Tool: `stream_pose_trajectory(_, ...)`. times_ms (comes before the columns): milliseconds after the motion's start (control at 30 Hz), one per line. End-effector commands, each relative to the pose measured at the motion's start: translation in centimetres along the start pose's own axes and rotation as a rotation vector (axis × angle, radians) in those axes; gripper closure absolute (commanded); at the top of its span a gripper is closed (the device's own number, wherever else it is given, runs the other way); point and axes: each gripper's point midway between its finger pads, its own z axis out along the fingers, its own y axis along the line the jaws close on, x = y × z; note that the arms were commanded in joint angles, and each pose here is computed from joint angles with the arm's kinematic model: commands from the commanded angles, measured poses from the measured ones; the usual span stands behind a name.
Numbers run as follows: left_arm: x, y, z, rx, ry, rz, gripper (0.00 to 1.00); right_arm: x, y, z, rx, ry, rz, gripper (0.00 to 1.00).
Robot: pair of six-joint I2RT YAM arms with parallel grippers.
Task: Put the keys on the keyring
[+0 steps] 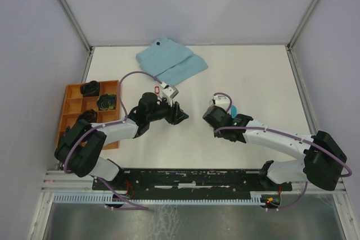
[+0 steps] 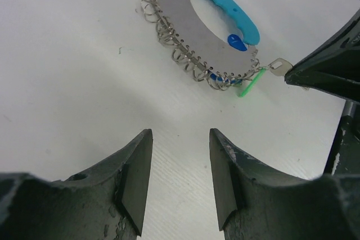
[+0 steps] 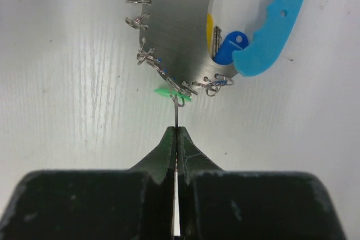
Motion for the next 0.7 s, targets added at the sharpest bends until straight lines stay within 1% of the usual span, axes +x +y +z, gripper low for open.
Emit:
stream_pose_trajectory(0,-2.6,-2.2,0.4,0.139,-0.073,0.072,0.48,-3.0,1.0,-3.0,-0.076,0.003,-0.215,0.99)
stream_pose_trajectory(167,-3.8,-3.4,0.5,0.222,-0.124,0.167,0.49,-6.2,1.1,-5.9,-0.112,-0.022,-0.422,1.00)
stream_pose_trajectory(367,-6.8,-4.6,0.3,0.279,-0.187,0.286,0.49,-9.0,1.1,-8.1,-0.152,-0.080,-0.643,1.00)
stream_pose_trajectory(467,-8.0,-5.3,-0.4,0.298,-0.223,0.347,0.48,-9.9,1.6,-9.0,-0.201,-0.121,-0.705,0.99)
stream_pose_trajectory(567,-8.3,-6.1,-0.8,0.330,-0.241,0.382,0.48,-10.2,2.8,-9.8,-0.291,-0.172,-0.757,0.99)
stream_pose_trajectory(667,-8.1,-7.2,-0.9,0.364,-0.248,0.394,0.47,-11.1,3.5,-10.7,-0.343,-0.243,-0.754,1.00)
